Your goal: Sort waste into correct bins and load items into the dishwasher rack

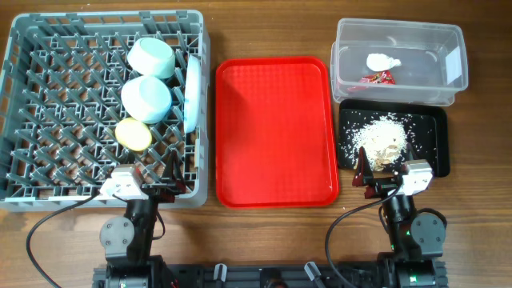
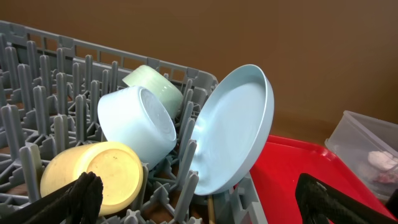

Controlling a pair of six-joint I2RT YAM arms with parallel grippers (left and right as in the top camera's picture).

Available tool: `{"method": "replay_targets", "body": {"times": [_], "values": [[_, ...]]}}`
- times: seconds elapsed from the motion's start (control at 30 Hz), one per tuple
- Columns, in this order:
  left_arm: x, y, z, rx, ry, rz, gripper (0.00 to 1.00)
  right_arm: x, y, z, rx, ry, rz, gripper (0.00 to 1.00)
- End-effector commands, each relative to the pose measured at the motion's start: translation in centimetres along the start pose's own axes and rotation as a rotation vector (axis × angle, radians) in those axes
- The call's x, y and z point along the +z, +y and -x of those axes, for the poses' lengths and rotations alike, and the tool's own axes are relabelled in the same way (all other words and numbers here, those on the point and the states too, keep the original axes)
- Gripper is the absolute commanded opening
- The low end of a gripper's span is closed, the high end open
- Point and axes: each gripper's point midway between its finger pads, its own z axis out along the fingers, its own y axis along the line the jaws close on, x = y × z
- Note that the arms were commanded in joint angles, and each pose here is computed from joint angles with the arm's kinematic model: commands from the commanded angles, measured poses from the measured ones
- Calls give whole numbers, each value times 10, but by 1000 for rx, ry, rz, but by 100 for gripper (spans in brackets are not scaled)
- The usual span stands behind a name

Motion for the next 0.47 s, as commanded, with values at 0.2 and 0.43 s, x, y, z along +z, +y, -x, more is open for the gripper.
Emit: {"method": "replay_targets", "body": {"times": [0.2,0.43], "values": [[0,0,-2,20,1,3,100,-1,-2,3,-11,-12,-11,100],[0,0,-2,20,1,3,100,-1,-2,2,-11,-12,-11,100]]}}
